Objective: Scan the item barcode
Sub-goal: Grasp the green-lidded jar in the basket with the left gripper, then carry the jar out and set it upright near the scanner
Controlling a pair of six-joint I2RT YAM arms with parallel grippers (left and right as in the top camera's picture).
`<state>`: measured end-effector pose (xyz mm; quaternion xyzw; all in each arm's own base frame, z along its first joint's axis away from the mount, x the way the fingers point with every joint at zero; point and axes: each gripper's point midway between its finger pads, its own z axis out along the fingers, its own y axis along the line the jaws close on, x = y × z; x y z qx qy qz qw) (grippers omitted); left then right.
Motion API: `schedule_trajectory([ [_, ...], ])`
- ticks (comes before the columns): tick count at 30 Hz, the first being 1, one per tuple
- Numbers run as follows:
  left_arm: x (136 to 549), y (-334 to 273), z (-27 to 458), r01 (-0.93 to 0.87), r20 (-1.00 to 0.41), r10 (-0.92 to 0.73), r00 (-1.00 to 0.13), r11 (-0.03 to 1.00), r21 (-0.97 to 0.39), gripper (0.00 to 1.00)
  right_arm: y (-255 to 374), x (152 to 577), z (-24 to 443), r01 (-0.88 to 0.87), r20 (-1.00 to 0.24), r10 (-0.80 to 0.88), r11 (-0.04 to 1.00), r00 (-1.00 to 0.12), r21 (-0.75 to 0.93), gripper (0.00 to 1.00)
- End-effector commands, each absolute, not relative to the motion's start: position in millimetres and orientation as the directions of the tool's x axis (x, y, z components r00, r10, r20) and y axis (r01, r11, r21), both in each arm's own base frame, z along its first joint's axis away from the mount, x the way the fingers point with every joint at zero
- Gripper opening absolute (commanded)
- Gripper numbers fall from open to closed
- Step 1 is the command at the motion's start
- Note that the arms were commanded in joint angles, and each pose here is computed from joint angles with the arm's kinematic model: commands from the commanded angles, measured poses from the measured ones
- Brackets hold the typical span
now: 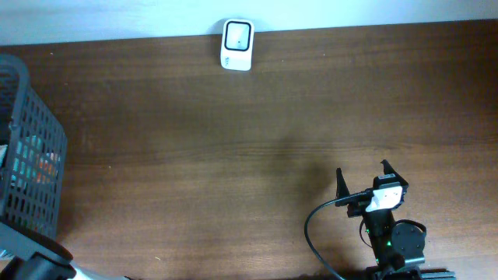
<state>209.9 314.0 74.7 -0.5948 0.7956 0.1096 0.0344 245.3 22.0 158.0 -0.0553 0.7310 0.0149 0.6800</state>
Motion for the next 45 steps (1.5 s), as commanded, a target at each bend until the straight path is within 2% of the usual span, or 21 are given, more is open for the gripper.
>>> schedule_trajectory([
  [1,218,307,68,-0.958,-0.156,-0.946,-0.283,0.273,0.084,0.4,23,245,155,-0.104,-0.996,-0.053,0.994,-0.075,-0.045,0.98],
  [7,225,316,97,-0.96,-0.184,-0.942,-0.28,0.271,0.071,0.27,23,245,155,-0.104,-0.996,-0.053,0.994,-0.075,-0.045,0.98],
  [13,241,332,170,-0.963,-0.286,-0.921,-0.263,0.269,0.018,0.24,23,245,155,-0.104,-0.996,-0.053,0.994,-0.075,-0.045,0.98],
  [17,268,333,240,-0.938,-0.379,-0.894,-0.238,0.312,-0.149,0.22,23,245,155,-0.104,-0.996,-0.053,0.994,-0.075,-0.045,0.98],
  [22,304,303,342,-0.831,-0.556,-0.801,-0.225,0.456,-0.32,0.2,23,245,155,-0.104,-0.996,-0.053,0.994,-0.075,-0.045,0.98],
  [26,328,239,401,-0.71,-0.667,-0.695,-0.269,0.611,-0.35,0.21,23,245,155,-0.104,-0.996,-0.053,0.994,-0.075,-0.045,0.98],
  [28,342,198,414,-0.622,-0.701,-0.622,-0.347,0.713,-0.325,0.2,23,245,155,-0.104,-0.996,-0.053,0.994,-0.075,-0.045,0.98],
  [32,368,106,404,-0.422,-0.679,-0.488,-0.549,0.862,-0.279,0.2,23,245,155,-0.104,-0.996,-0.053,0.994,-0.075,-0.045,0.98],
  [37,387,13,360,-0.237,-0.598,-0.272,-0.754,0.962,-0.138,0.2,23,245,155,-0.104,-0.996,-0.053,0.994,-0.075,-0.045,0.98],
  [40,397,-44,331,-0.047,-0.533,-0.081,-0.842,0.996,-0.076,0.2,23,245,155,-0.104,-0.996,-0.053,0.994,-0.075,-0.045,0.98],
  [45,402,-105,275,0.114,-0.387,0.091,-0.918,0.993,-0.036,0.2,23,245,155,-0.104,-0.996,-0.053,0.994,-0.075,-0.045,0.98],
])
